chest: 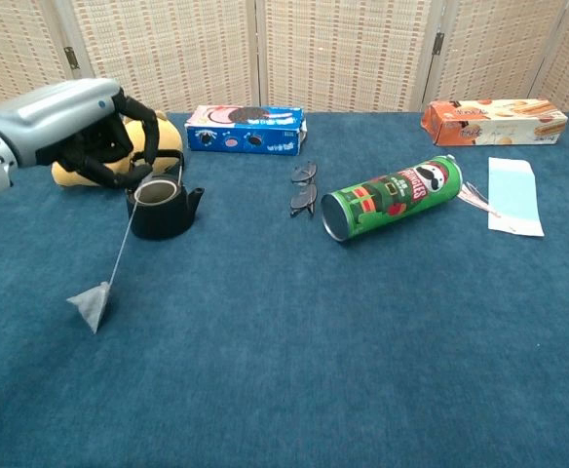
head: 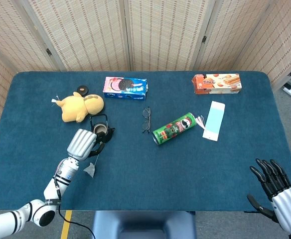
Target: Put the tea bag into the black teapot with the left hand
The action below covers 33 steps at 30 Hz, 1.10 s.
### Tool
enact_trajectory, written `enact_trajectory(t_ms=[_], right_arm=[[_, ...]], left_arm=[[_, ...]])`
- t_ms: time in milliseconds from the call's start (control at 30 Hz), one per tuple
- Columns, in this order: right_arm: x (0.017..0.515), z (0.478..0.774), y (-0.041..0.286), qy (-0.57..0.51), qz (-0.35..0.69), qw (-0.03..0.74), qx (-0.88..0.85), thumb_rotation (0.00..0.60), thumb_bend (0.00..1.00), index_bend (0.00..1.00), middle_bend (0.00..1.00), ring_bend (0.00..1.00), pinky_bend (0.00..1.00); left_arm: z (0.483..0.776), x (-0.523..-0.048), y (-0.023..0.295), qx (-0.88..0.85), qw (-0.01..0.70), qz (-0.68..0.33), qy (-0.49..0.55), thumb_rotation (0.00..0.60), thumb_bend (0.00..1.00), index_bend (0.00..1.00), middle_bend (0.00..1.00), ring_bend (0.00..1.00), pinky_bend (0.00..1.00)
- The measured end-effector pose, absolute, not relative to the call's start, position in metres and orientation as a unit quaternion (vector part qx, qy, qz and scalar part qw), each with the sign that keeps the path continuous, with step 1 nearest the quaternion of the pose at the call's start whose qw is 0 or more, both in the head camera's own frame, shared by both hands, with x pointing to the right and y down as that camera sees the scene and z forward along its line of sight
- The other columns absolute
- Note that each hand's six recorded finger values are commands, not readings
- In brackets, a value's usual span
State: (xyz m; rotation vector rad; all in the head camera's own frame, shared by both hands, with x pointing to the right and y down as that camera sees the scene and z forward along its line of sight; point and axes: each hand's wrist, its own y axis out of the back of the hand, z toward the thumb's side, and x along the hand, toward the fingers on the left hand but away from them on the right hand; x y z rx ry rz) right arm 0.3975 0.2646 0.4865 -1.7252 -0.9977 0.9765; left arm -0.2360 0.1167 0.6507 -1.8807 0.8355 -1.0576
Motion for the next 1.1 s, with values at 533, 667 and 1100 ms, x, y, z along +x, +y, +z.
enact_trajectory(t_ms=[533,667,1100], right_arm=[[0.4,0.486,0.262,-0.408,0.395,0.443,-0.694,0.6,0.32,0.0,0.0,0.0,0.0],[0.402,0.485,0.262,-0.411,0.396,0.44,-0.693,0.6,0.32,0.0,0.0,0.0,0.0],[0.406,0.482,0.262,-0.418,0.396,0.439,-0.689,0.6,0.32,0.0,0.0,0.0,0.0]], left_arm=[[0.61,-0.229,0.073,-0.738,0.395,-0.404,0.368,0.6,0.49,0.7,1.0,1.0,1.0],[0.604,-0.226,0.062,-0.731,0.406,-0.403,0.372,0.6,0.49,0.7,1.0,1.0,1.0],[0.599,-0.229,0.029,-0.722,0.4,-0.403,0.395,0.6,0.49,0.68,1.0,1.0,1.0]])
